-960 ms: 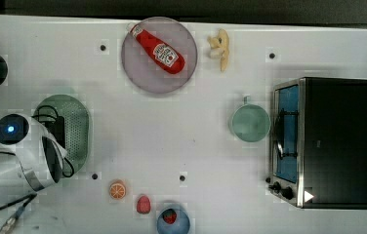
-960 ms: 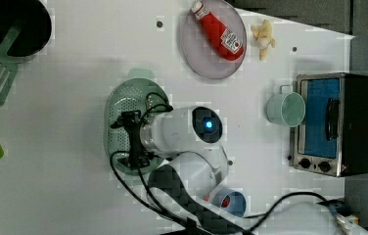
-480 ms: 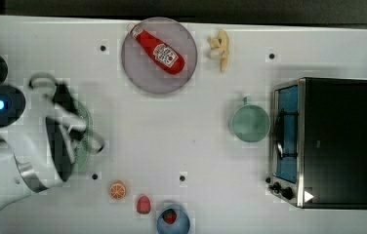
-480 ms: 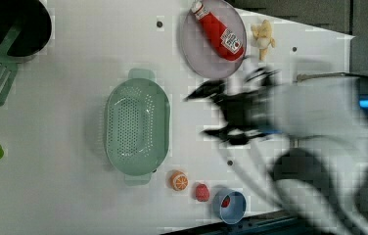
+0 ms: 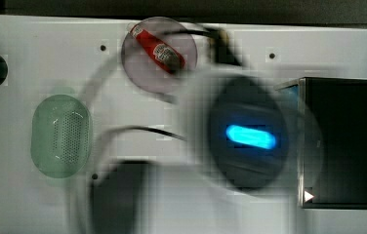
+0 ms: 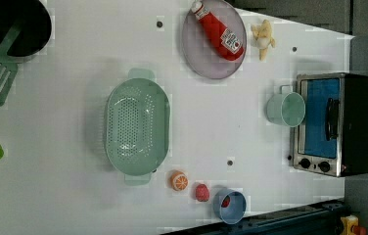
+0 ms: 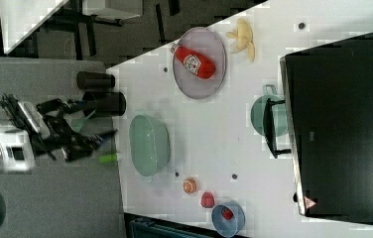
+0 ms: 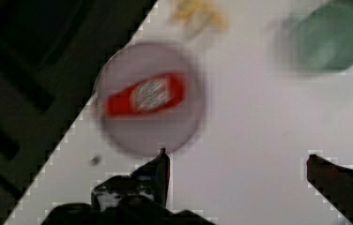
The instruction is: Drag strainer right to left.
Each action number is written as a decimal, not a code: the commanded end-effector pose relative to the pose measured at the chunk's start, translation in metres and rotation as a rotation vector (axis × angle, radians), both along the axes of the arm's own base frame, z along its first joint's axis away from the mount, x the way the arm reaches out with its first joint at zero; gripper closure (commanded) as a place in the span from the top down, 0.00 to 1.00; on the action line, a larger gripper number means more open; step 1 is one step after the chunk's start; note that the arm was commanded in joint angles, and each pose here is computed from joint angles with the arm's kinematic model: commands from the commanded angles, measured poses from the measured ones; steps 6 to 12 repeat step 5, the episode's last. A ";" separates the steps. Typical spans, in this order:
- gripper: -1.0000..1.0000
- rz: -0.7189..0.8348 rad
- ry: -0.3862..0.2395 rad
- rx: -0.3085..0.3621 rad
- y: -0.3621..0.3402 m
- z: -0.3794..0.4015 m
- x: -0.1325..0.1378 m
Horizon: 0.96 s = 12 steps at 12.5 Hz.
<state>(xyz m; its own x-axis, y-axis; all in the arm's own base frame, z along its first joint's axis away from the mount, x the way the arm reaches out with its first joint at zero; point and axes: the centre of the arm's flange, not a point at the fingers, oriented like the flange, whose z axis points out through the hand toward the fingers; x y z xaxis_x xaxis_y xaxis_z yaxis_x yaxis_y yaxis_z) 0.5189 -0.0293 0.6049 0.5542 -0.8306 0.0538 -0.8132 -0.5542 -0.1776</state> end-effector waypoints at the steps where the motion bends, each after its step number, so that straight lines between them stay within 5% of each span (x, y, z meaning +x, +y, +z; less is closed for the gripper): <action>1: 1.00 0.170 0.189 -0.035 -0.005 -0.052 -0.018; 5: 1.00 0.189 0.165 -0.150 -0.034 -0.030 -0.035; 12: 1.00 0.189 0.165 -0.150 -0.034 -0.030 -0.035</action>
